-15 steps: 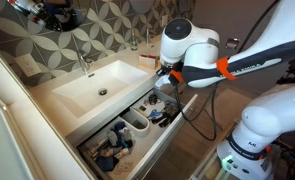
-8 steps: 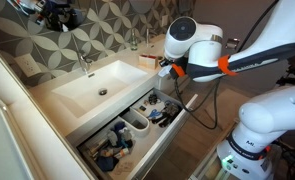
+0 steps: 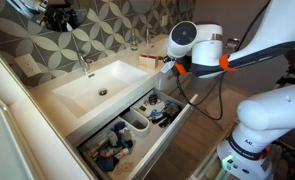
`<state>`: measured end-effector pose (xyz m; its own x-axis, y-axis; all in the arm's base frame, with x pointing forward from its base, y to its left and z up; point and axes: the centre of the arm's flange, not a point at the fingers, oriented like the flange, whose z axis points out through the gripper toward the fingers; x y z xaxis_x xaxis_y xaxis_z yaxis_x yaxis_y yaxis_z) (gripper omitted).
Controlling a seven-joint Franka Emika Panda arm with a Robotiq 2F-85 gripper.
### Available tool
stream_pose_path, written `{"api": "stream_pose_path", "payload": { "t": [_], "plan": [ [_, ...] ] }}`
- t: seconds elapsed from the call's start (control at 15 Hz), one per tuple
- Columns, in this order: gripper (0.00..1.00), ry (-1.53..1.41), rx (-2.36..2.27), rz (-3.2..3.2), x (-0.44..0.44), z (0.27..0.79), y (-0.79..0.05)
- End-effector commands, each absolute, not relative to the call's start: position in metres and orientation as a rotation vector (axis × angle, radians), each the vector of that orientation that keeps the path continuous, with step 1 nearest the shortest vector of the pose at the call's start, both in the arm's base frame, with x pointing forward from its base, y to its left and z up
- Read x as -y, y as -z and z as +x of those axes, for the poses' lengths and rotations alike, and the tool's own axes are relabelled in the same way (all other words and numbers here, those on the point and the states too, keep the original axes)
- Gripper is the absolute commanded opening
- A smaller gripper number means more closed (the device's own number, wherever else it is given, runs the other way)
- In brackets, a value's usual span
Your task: Remove a piece of tissue from the left side of the drawer and put it on the counter
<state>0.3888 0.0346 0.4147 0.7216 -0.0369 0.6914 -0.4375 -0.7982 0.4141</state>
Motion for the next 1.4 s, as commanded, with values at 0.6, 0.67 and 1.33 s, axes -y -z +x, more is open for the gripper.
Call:
{"api": "stream_pose_path", "payload": {
  "t": [0.6,0.67,1.33],
  "plan": [
    [0.0,-1.231,0.599,2.444,0.01,0.488,-0.37],
    [0.0,-1.24,0.608,2.444,0.009,0.494,-0.366],
    [0.01,-1.224,0.684,2.531,0.002,0.507,-0.36]
  ]
}}
